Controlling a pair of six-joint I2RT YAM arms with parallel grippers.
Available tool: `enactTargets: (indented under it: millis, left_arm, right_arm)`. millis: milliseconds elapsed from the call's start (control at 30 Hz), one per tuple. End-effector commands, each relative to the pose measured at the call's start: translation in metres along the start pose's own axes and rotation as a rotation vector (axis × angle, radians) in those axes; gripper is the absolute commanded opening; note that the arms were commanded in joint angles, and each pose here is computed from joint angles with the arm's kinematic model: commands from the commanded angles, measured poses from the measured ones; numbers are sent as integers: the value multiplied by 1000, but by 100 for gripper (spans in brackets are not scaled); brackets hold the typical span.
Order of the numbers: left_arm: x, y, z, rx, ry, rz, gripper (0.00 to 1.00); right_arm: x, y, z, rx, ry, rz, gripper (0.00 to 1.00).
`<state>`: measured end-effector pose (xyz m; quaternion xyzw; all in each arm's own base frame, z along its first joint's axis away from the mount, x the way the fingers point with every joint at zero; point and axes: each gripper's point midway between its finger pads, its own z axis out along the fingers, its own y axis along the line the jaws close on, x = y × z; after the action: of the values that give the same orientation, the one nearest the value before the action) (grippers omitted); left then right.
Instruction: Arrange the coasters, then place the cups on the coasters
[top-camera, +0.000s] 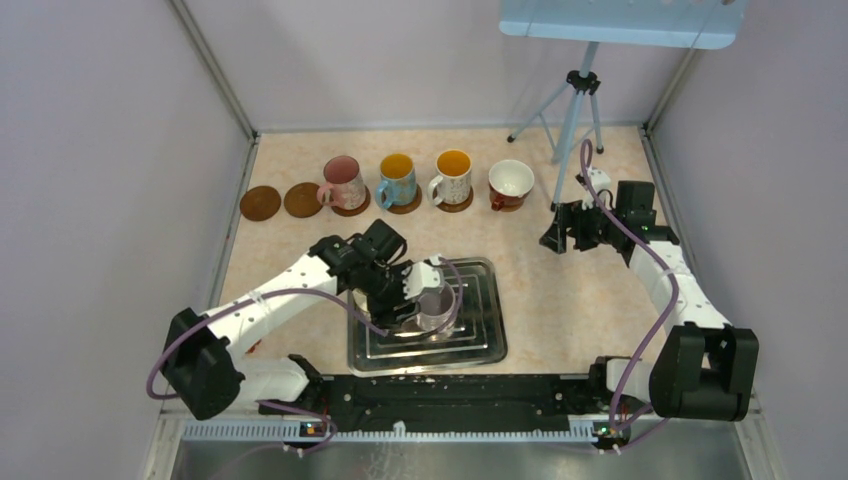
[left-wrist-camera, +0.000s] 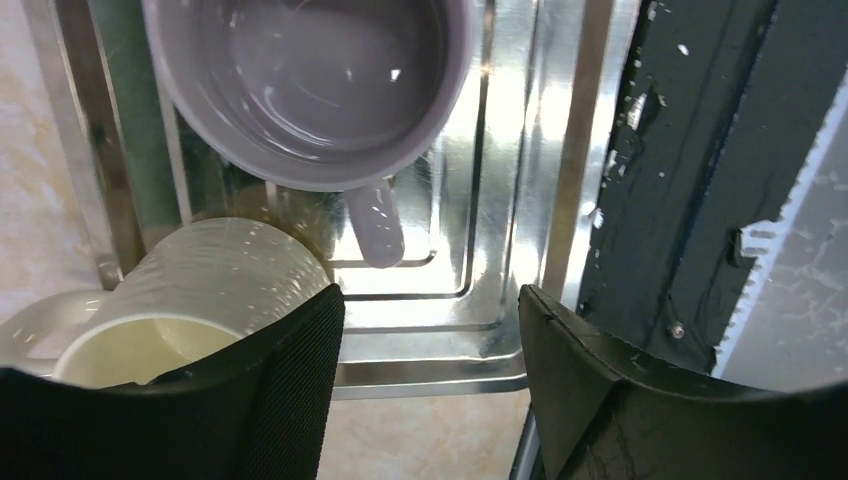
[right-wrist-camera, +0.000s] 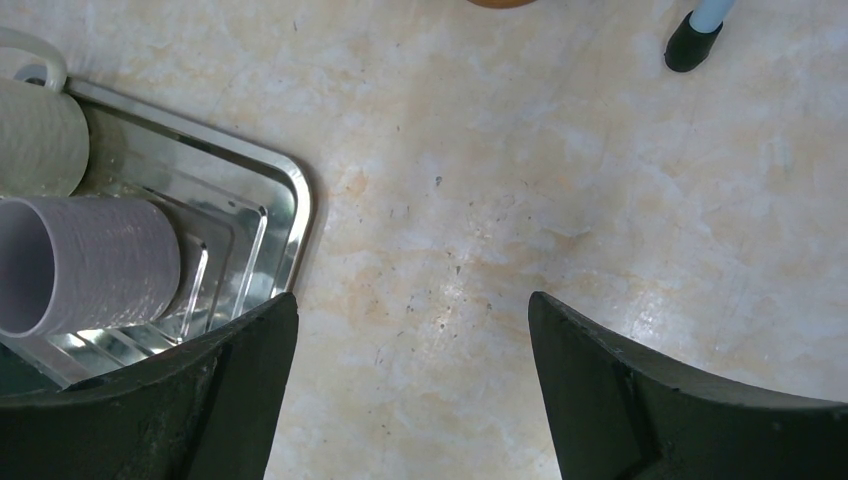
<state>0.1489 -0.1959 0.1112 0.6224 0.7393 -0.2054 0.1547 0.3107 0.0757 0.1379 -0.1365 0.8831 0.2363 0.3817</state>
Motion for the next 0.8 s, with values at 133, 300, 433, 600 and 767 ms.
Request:
enactTargets:
  millis: [133, 300, 433, 600, 767]
  left_arm:
    - [-10, 24, 22, -97, -28, -15, 69]
    - [-5, 21, 37, -76, -17, -8, 65]
    - [-2, 20, 50, -72, -18, 3, 60]
    - [3, 22, 70, -66, -20, -1, 56]
    - [2, 30, 82, -91, -25, -19, 48]
  right_arm:
    - [-12, -1, -6, 17, -49, -31, 84]
    - [-11, -2, -6, 22, -48, -32, 84]
    - [-10, -3, -5, 21, -45, -30, 84]
    - [-9, -4, -5, 25, -42, -30, 84]
    - [-7, -5, -6, 32, -38, -32, 84]
